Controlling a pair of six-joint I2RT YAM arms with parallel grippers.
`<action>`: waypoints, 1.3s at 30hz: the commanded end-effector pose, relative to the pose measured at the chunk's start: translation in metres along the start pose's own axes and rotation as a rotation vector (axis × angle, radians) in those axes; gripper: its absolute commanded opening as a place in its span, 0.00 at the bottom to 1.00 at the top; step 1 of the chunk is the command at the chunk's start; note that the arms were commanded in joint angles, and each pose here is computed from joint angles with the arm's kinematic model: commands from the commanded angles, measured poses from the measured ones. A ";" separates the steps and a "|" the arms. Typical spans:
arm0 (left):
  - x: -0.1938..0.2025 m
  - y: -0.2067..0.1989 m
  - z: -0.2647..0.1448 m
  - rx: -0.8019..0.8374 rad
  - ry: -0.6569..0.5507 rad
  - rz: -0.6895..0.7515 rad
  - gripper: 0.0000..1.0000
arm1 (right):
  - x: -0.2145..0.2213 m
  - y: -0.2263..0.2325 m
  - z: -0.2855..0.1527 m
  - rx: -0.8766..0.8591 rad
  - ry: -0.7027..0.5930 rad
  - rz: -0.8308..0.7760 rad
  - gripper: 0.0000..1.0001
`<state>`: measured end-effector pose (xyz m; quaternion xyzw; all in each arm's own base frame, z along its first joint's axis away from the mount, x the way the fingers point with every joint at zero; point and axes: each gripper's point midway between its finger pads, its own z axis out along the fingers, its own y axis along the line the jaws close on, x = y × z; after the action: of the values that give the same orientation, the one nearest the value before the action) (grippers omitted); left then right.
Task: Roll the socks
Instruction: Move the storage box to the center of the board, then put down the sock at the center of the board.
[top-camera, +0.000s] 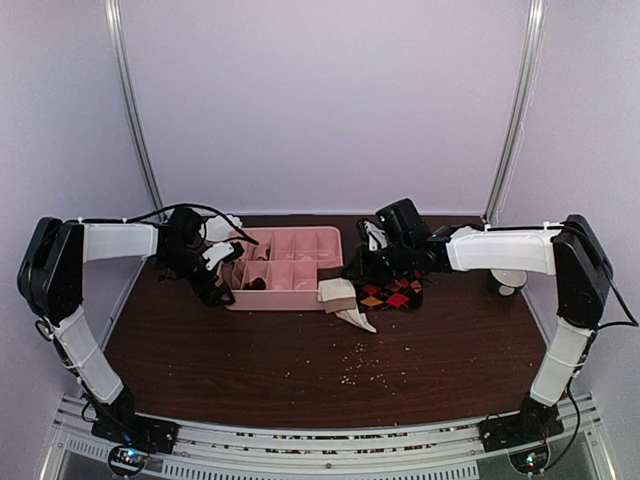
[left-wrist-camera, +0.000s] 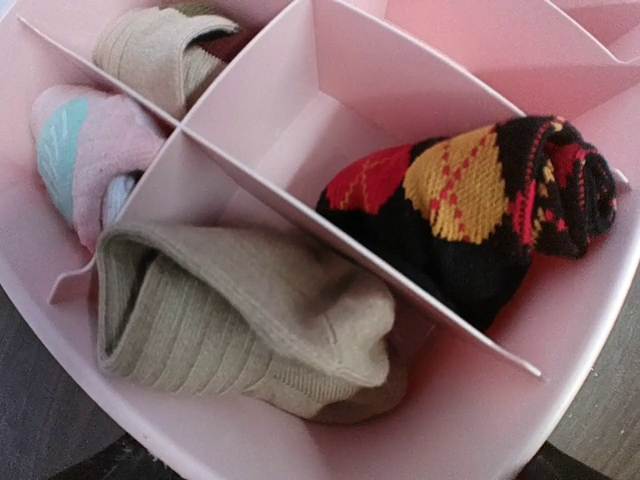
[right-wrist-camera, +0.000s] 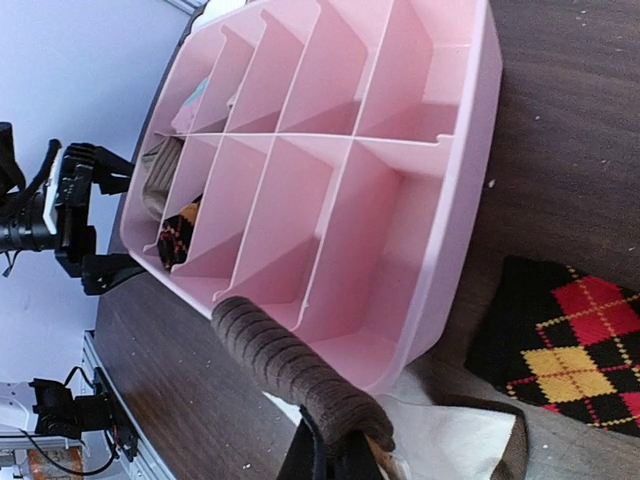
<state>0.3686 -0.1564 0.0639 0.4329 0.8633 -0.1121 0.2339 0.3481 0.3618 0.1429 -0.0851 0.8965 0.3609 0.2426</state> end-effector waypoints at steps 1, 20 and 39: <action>-0.032 0.004 -0.005 0.000 -0.087 0.014 0.98 | -0.013 -0.016 0.000 0.085 -0.018 -0.030 0.00; -0.037 -0.067 -0.121 0.128 -0.186 0.176 0.98 | -0.051 0.098 -0.069 -0.086 -0.189 -0.191 0.00; -0.004 -0.108 -0.102 0.236 -0.110 0.288 0.98 | 0.184 0.061 0.042 -0.179 0.264 0.060 0.00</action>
<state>0.2702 -0.1717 0.1571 0.5312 0.7857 -0.1955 0.2496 0.1880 0.4214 0.0488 -0.1606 0.9078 0.3744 0.1000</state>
